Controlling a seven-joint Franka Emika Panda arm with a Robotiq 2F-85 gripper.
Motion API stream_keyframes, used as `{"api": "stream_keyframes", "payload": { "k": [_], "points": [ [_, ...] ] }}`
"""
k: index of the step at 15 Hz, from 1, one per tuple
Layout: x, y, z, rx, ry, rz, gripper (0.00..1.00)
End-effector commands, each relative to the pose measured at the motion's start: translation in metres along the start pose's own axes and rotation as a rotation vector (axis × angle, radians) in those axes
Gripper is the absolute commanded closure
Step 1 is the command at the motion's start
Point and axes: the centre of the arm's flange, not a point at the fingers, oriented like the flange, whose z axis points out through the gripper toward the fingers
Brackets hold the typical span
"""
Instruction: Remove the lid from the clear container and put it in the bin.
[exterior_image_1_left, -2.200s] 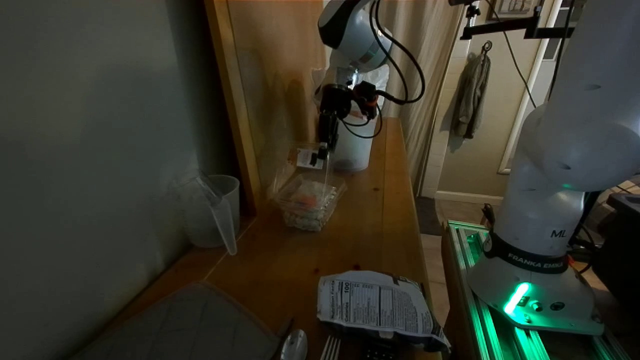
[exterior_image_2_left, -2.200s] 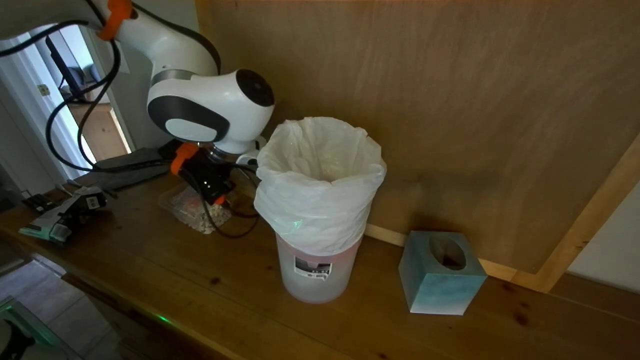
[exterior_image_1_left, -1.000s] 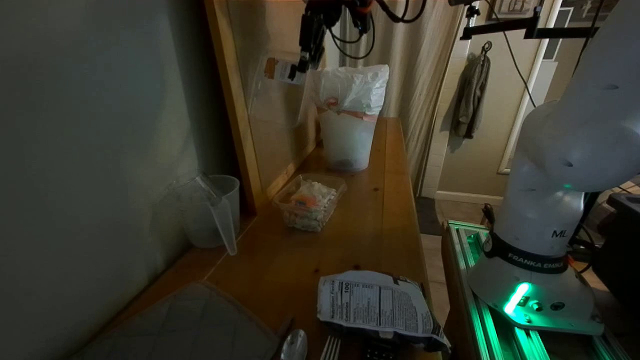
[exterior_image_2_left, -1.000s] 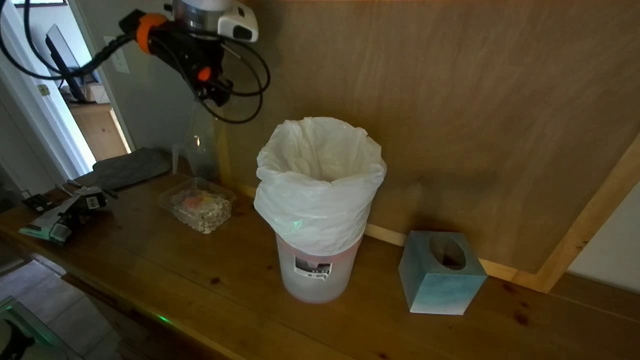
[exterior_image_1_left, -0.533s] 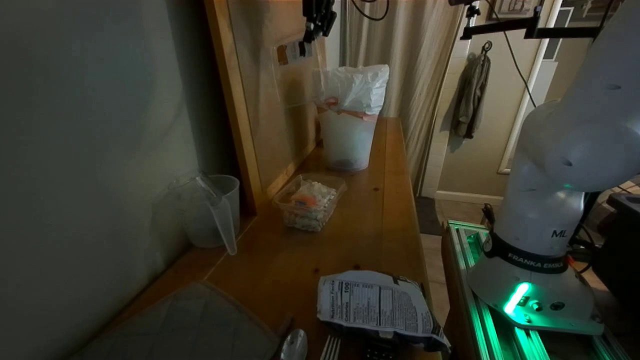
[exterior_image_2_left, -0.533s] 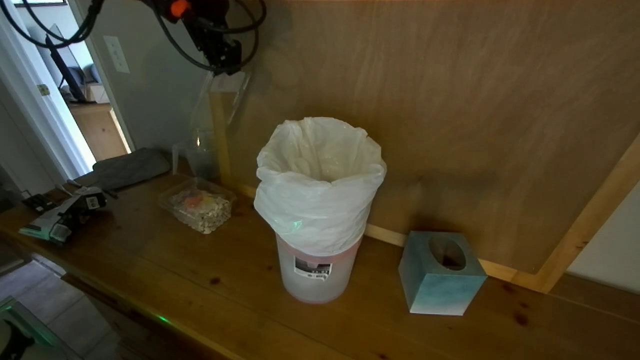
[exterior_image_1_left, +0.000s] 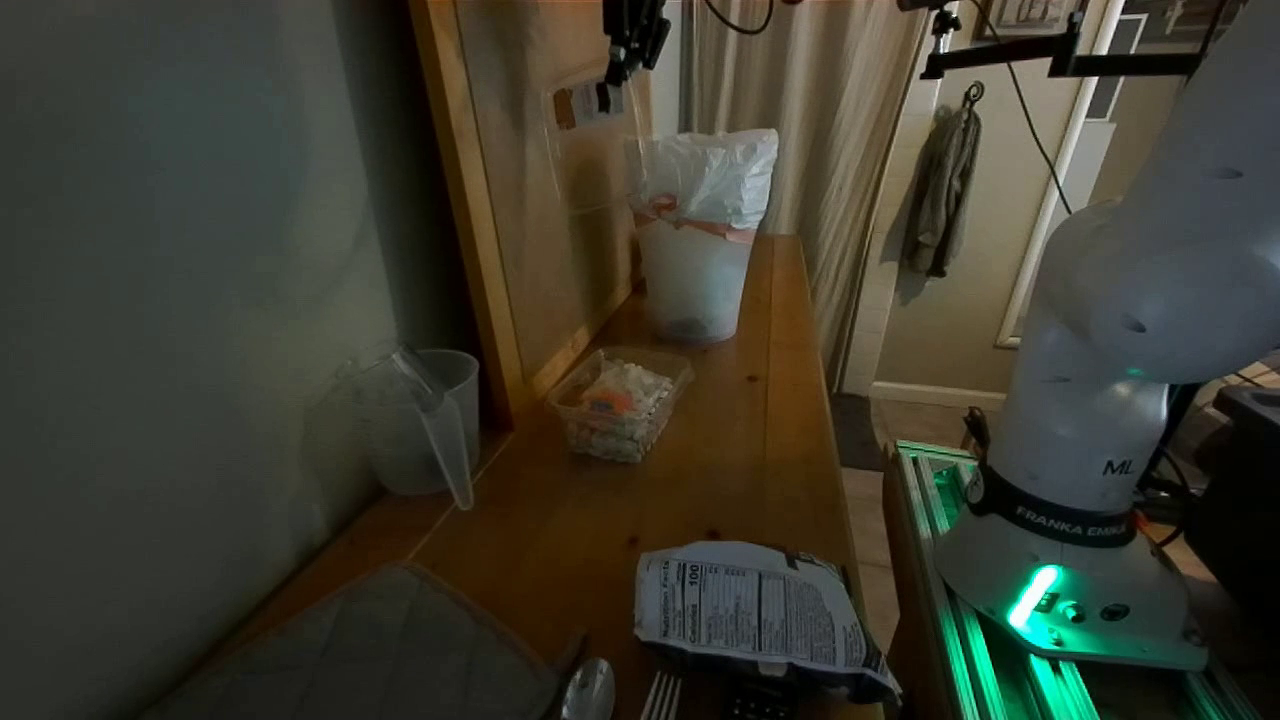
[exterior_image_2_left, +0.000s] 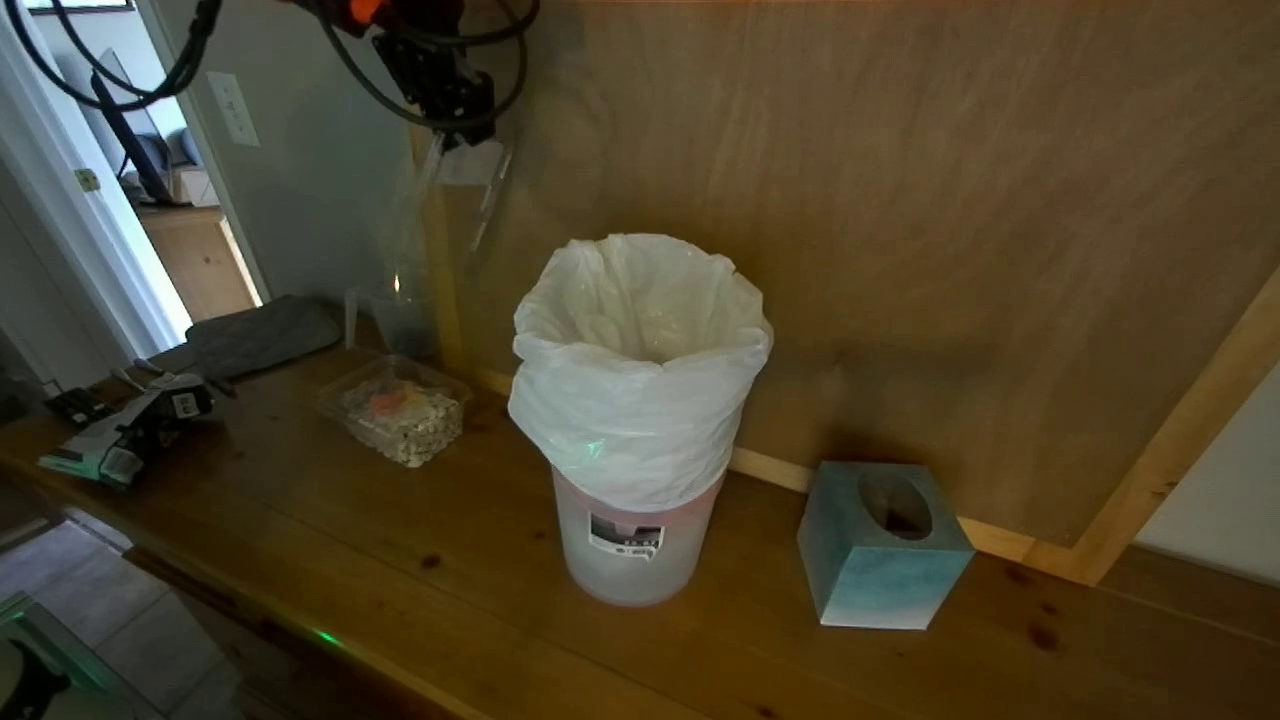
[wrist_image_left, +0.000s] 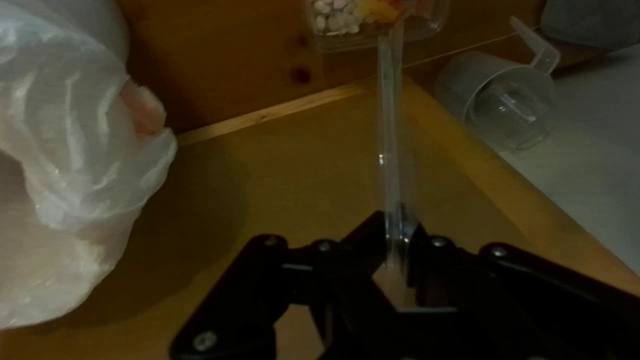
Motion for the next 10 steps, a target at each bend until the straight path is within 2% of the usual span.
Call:
{"api": "stream_keyframes", "payload": {
  "k": [1, 3, 10],
  "points": [
    [0.002, 0.005, -0.027, -0.176, 0.098, -0.030, 0.98],
    [0.003, 0.008, -0.045, -0.267, 0.153, -0.052, 0.98],
    [0.010, 0.026, -0.099, -0.473, 0.297, -0.031, 0.98]
  ]
}}
